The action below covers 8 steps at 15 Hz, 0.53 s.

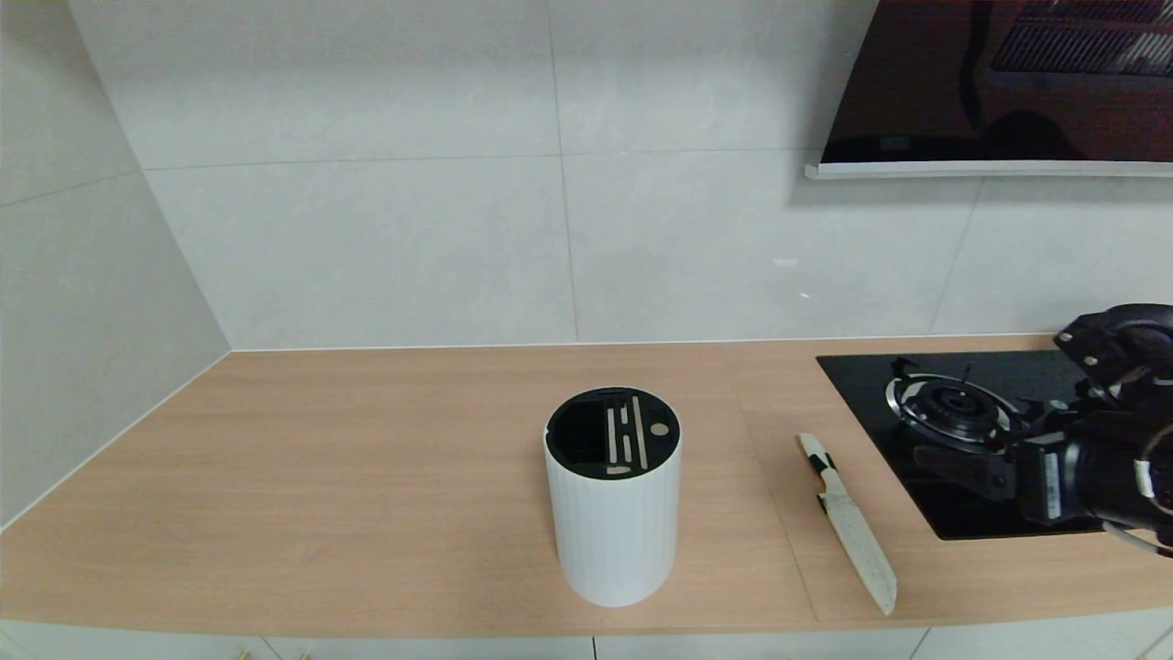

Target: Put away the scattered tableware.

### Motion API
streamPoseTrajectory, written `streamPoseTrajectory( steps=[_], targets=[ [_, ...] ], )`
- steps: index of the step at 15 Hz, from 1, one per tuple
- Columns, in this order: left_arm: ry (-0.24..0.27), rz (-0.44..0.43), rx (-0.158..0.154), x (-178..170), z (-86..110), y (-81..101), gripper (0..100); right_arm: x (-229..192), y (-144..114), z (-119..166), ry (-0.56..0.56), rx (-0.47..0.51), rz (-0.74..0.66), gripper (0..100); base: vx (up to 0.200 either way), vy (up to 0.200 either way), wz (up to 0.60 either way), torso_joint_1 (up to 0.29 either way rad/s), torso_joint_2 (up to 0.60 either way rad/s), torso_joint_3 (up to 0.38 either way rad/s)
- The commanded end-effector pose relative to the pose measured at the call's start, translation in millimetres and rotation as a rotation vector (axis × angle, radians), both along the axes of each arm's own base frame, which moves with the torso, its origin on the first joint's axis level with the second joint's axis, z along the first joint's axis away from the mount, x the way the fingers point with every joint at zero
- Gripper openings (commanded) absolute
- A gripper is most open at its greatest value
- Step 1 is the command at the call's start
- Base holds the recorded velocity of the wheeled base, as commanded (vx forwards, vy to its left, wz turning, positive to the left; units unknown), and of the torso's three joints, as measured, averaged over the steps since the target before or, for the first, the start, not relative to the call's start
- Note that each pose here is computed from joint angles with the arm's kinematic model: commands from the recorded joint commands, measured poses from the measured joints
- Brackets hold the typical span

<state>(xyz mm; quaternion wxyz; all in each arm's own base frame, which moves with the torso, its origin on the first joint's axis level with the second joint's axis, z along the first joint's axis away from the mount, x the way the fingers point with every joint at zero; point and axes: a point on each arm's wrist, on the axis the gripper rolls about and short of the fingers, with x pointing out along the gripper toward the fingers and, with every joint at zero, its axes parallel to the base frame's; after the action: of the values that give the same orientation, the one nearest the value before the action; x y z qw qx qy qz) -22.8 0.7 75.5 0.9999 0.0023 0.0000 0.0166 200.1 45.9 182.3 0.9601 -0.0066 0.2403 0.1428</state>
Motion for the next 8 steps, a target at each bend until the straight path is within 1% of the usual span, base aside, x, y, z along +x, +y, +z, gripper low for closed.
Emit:
streamPoseTrajectory(
  steps=[1,2,3,7,8],
  targets=[
    [0.002,0.001,0.000,0.1,0.0,0.0,100,42.8,10.3,-33.3,0.093,-0.039,-0.018,100,0.000,0.000,0.00,0.000,0.00,0.000],
    [0.002,0.001,0.000,0.1,0.0,0.0,100,52.4,12.0,-45.4,0.121,-0.059,-0.034,100,0.000,0.000,0.00,0.000,0.00,0.000],
    [0.001,0.001,-0.002,0.1,0.0,0.0,100,55.2,12.6,-48.3,0.125,-0.061,-0.033,100,0.000,0.000,0.00,0.000,0.00,0.000],
    [0.001,0.001,-0.002,0.1,0.0,0.0,100,85.3,19.3,-79.3,0.153,-0.070,-0.038,100,0.000,0.000,0.00,0.000,0.00,0.000],
    [0.001,0.001,-0.002,0.1,0.0,0.0,100,96.9,21.3,-99.4,0.199,-0.082,-0.044,100,0.000,0.000,0.00,0.000,0.00,0.000]
  ],
)
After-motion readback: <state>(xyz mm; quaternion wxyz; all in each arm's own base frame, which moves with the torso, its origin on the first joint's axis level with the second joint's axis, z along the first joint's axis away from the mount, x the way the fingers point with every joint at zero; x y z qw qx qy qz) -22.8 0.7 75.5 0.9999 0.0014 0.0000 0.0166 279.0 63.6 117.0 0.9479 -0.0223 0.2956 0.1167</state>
